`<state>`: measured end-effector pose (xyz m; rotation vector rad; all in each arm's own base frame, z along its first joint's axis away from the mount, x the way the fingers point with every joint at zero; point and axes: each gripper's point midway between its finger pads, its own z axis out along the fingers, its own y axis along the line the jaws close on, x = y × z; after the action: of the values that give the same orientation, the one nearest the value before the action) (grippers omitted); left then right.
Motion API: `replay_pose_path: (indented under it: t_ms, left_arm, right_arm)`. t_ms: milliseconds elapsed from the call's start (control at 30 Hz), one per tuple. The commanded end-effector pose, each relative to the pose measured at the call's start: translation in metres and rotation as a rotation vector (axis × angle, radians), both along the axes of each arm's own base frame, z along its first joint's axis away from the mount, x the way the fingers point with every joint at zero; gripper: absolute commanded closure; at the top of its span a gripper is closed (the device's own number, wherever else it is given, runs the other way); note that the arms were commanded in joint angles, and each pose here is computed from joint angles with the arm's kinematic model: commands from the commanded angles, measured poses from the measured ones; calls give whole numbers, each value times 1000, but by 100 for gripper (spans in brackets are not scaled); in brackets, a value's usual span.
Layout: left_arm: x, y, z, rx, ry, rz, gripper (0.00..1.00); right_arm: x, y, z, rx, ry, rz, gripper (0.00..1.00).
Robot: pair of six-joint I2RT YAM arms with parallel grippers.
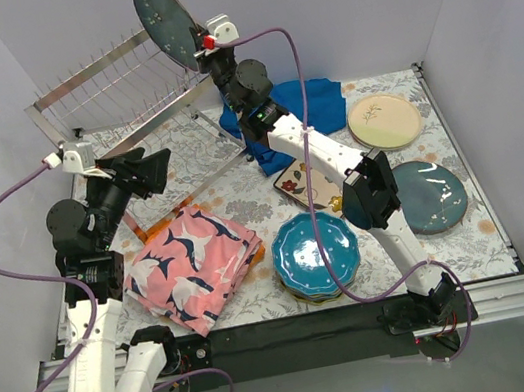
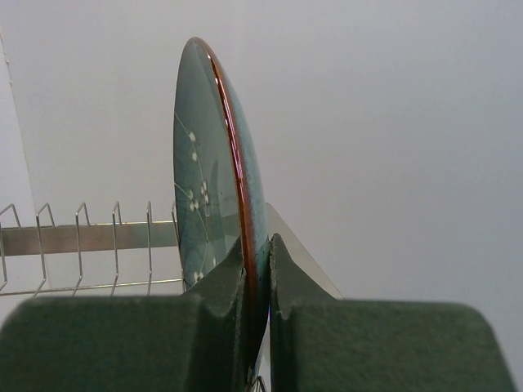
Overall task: Unload the plates from the dish rack
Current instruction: Unload the plate from the dish rack.
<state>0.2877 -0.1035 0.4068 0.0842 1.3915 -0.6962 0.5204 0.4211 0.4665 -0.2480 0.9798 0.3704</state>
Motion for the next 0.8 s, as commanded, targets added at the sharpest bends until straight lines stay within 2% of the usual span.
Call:
replay_pose_path:
  t_ms: [0, 233, 567, 767]
  left_arm:
    - [-3, 4, 5, -6, -26, 9, 32]
    - [-2, 4, 3, -9, -17, 0, 32]
    - [1, 6, 3, -17, -13, 6, 32]
    - [4, 8, 1, -17, -8, 15, 32]
  right_arm:
    - [-113, -20, 152, 296, -371, 301, 99]
    - [-121, -24, 160, 317, -394, 320, 99]
    - [-129, -16, 156, 191, -447, 309, 99]
    - [-132, -21, 160, 196, -464, 303, 99]
